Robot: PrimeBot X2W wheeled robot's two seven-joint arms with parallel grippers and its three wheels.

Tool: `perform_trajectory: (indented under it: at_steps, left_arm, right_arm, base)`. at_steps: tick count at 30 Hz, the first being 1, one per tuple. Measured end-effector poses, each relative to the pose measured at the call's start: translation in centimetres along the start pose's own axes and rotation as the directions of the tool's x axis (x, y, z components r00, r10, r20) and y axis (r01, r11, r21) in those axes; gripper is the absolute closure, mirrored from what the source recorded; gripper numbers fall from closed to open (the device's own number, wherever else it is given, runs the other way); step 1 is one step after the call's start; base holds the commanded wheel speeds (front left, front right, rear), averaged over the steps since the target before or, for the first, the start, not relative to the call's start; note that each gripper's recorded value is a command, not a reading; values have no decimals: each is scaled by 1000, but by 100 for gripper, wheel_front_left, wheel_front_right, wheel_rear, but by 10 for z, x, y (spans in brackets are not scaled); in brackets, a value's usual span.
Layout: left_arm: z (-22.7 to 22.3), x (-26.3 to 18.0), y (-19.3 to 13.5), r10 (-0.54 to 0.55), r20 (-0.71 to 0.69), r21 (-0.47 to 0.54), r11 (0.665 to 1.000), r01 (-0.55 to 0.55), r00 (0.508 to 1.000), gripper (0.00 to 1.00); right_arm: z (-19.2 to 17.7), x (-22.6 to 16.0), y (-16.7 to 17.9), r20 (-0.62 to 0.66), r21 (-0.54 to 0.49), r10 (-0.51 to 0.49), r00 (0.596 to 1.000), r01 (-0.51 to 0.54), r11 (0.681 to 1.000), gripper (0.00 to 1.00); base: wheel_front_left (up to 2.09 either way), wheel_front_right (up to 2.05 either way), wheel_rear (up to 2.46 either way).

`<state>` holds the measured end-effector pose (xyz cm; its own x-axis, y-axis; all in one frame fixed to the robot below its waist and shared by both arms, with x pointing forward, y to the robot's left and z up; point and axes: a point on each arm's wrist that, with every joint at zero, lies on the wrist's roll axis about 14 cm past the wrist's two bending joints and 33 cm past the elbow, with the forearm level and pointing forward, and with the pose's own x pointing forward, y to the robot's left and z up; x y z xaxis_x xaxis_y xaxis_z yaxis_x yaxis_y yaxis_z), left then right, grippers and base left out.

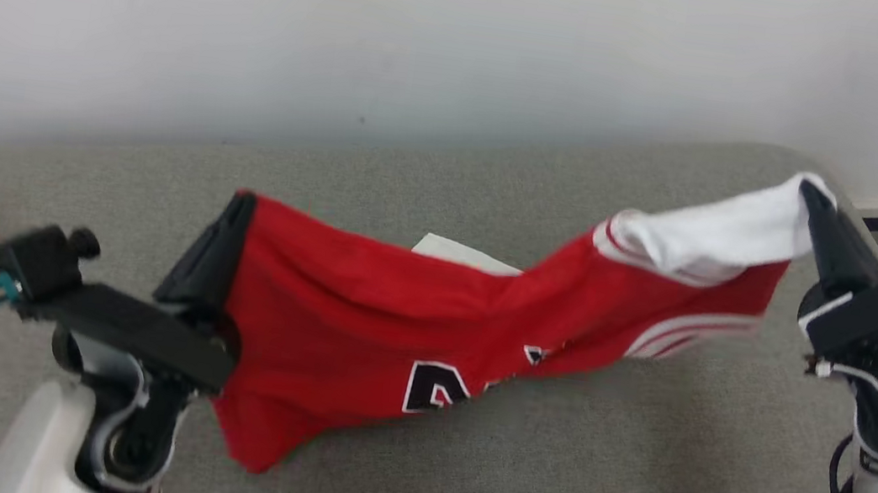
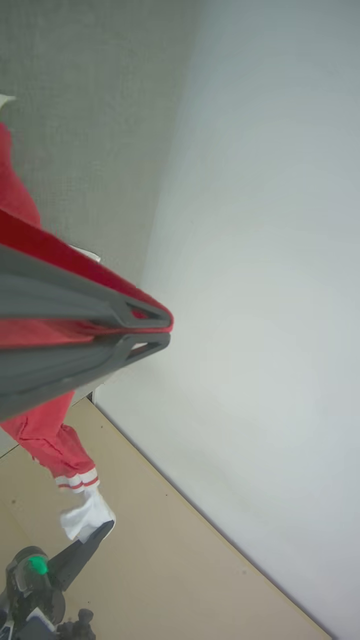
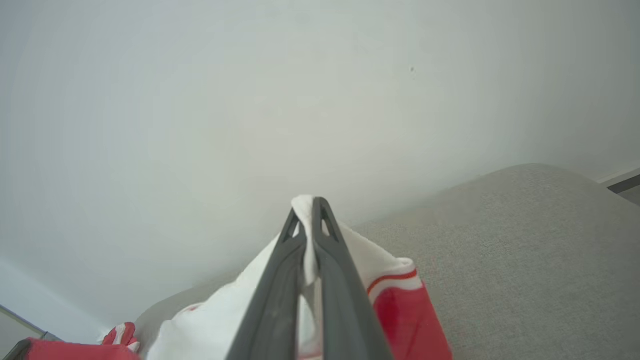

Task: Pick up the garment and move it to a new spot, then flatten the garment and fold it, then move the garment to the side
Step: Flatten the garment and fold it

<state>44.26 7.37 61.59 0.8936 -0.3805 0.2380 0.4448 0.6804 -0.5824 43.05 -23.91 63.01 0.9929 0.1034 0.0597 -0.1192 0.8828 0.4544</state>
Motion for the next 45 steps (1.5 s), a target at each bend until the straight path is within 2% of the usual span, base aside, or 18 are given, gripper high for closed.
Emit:
perform_trajectory:
  at_steps: [4,6,10,15,19,20,24,27,30,33,37,40,45]
  left_arm:
    - [30,43,-5,-4,26,-56,998,5,1000,100]
    - [48,69,-10,-23,43,-49,998,25,999,100]
    - [76,122,-17,-71,66,-9,997,71,995,100]
    - [119,177,-13,-116,204,78,992,101,972,100]
    - [155,208,0,-144,369,144,985,97,918,100]
    - [155,208,0,-144,369,144,985,97,918,100]
    - [178,228,25,-150,507,166,983,75,849,100]
    - [180,238,41,-161,572,171,982,75,804,100]
    - [171,246,56,-175,591,187,979,77,788,100]
    - [141,255,83,-150,563,170,983,64,813,100]
    - [76,257,140,-50,458,129,992,-11,887,100]
    - [30,244,181,46,374,81,993,-83,926,100]
    - [6,215,200,101,322,42,992,-120,942,100]
  right_arm:
    - [36,27,21,62,28,47,997,-49,998,100]
    - [51,46,28,80,10,57,995,-58,998,100]
    - [84,88,41,140,-40,70,988,-65,997,100]
    - [117,144,51,282,-84,85,956,-64,994,100]
    - [148,180,52,459,-72,92,883,-67,995,100]
    - [148,180,52,459,-72,92,883,-67,995,100]
    - [158,207,41,598,-49,70,799,-51,998,100]
    - [163,220,44,677,-56,85,731,-64,996,100]
    - [158,233,47,701,-98,121,703,-73,992,100]
    - [142,244,37,693,-125,135,708,-67,990,100]
    - [76,268,15,584,-164,134,800,-45,985,100]
    - [20,275,2,487,-150,123,865,-56,987,100]
    - [-36,265,-8,366,-119,122,922,-84,989,100]
  base:
    - [0,0,0]
    - [0,0,0]
    - [0,0,0]
    - [0,0,0]
    - [0,0,0]
    - [0,0,0]
    - [0,0,0]
    - [0,0,0]
    - [0,0,0]
    - [0,0,0]
    - [0,0,0]
    - [0,0,0]
    - [0,0,0]
